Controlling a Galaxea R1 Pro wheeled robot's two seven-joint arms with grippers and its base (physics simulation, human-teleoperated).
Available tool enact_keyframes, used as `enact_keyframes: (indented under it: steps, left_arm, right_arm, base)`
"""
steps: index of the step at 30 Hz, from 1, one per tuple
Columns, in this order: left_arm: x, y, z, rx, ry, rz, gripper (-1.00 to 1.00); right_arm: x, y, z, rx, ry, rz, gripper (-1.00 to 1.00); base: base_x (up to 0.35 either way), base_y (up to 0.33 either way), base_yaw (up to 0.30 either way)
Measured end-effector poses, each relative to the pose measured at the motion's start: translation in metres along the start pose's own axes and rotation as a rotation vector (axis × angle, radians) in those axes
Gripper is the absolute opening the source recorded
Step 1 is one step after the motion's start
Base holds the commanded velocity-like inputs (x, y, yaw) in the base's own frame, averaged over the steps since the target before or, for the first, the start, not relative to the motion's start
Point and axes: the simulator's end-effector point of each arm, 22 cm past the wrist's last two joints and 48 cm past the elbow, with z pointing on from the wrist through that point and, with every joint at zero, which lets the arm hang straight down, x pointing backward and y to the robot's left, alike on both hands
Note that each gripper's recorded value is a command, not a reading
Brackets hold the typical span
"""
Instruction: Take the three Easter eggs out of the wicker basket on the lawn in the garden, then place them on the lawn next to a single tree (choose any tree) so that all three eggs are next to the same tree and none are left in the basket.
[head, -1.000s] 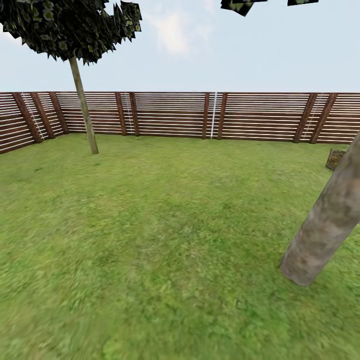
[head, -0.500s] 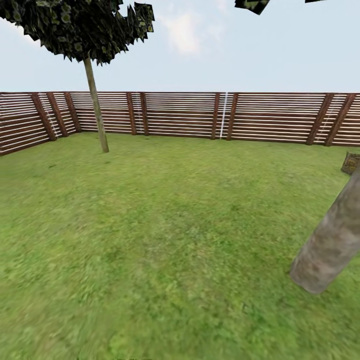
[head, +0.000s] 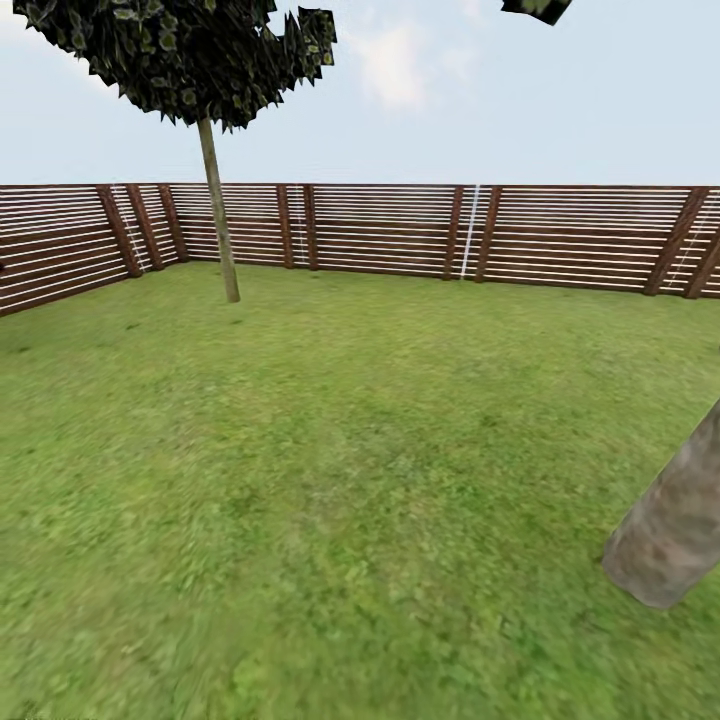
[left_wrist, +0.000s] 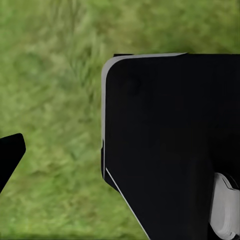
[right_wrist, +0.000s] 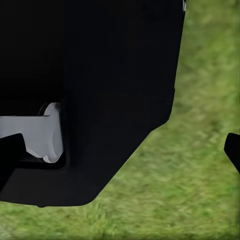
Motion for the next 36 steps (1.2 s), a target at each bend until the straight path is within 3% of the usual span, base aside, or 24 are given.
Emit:
enact_keyframes:
  steps: [36]
  left_arm:
    - [-0.015, -0.001, 0.002, 0.001, -0.037, -0.002, 1.00]
  right_arm:
    - [-0.017, -0.001, 0.000, 0.003, -0.044, 0.000, 1.00]
  base:
    - [0.001, 0.000, 0.092]
